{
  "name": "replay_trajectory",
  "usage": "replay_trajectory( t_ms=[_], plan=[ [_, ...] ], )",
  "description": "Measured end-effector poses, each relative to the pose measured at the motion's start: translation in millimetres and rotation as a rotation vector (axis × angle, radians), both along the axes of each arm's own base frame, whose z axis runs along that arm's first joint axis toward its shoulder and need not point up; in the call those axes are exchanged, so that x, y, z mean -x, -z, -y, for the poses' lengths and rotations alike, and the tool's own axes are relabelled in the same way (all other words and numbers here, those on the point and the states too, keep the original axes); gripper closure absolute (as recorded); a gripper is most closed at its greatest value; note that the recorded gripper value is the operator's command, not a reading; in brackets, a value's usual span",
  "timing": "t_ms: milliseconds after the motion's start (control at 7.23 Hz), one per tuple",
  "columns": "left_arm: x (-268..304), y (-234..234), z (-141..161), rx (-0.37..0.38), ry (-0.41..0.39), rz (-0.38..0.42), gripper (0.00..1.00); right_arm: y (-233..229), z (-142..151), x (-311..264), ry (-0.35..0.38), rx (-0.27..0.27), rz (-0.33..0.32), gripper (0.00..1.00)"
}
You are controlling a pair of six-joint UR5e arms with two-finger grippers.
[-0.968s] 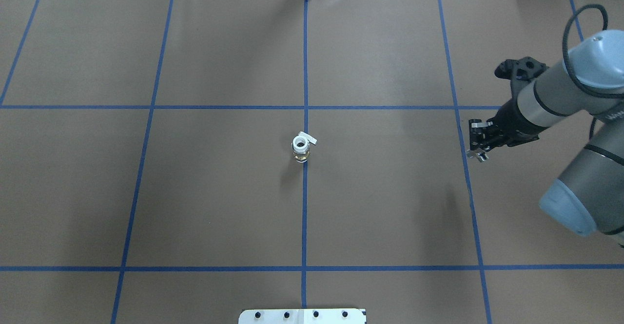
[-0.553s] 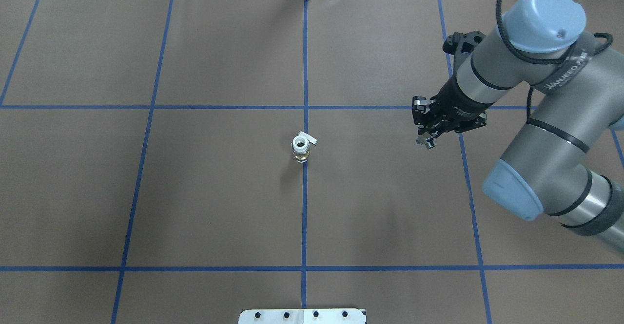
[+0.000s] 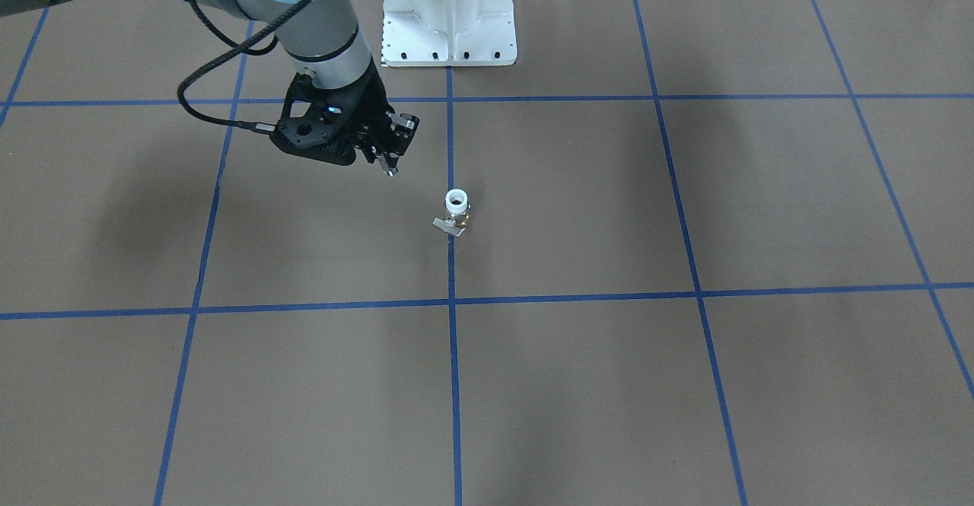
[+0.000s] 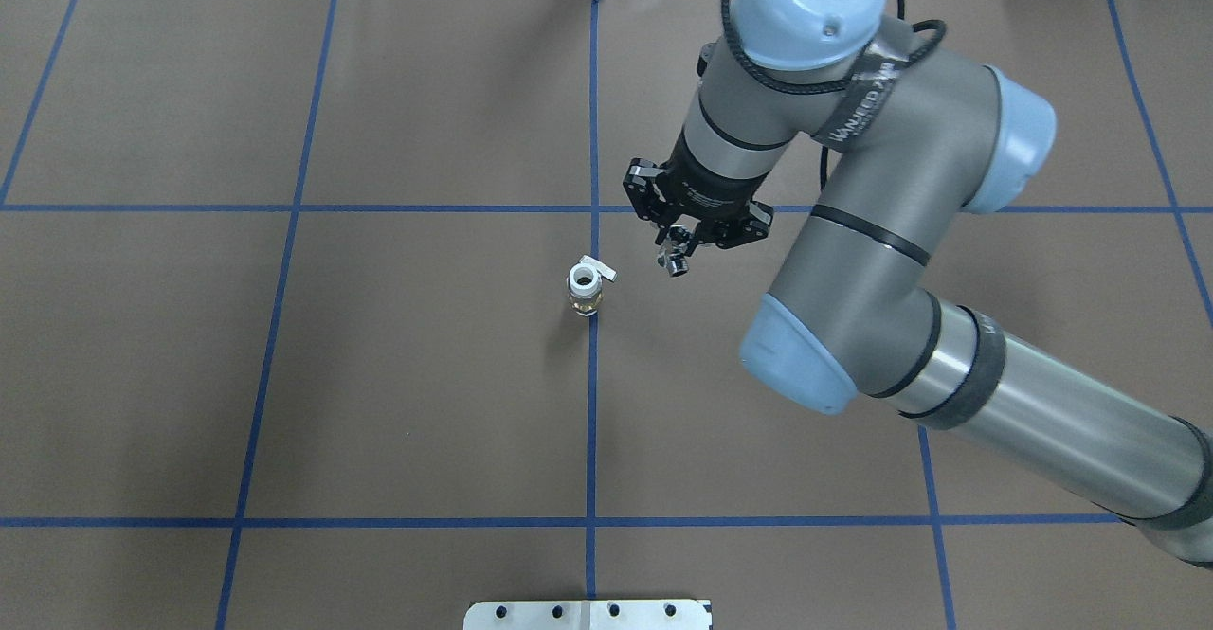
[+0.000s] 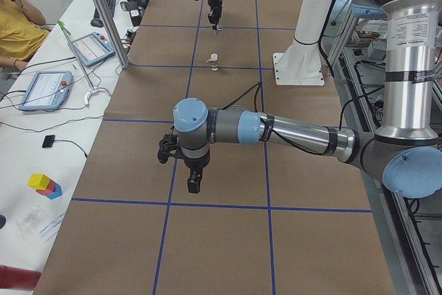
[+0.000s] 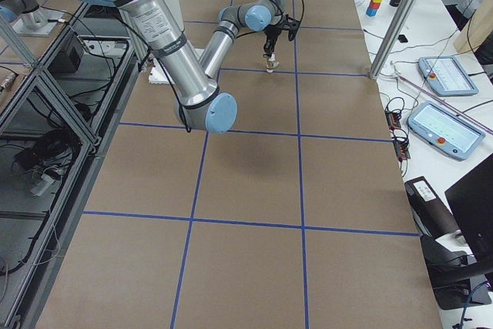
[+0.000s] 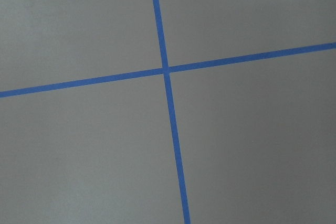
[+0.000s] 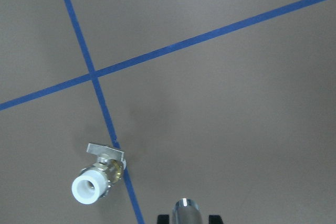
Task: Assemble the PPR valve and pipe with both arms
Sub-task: 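Carry the pipe fitting with the right gripper above the standing valve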
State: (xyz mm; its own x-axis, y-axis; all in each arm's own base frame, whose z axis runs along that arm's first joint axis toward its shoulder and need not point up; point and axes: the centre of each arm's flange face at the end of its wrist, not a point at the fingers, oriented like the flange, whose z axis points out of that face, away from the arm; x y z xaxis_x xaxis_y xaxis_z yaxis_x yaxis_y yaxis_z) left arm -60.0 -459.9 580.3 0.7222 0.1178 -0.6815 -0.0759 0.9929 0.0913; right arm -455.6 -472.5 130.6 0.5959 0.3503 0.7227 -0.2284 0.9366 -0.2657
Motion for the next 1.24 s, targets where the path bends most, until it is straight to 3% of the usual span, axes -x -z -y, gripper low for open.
replay_trajectory(
  t_ms=[553, 1245],
  plan=[
    [-2, -3, -5, 0.013, 0.002, -0.021, 0.00, 43, 15, 77, 0.009, 0.044, -0.114, 1.00],
    [-3, -1, -4, 0.010, 0.002, -0.022, 0.00, 41, 12, 106, 0.010, 0.023, -0.148, 1.00]
  ],
)
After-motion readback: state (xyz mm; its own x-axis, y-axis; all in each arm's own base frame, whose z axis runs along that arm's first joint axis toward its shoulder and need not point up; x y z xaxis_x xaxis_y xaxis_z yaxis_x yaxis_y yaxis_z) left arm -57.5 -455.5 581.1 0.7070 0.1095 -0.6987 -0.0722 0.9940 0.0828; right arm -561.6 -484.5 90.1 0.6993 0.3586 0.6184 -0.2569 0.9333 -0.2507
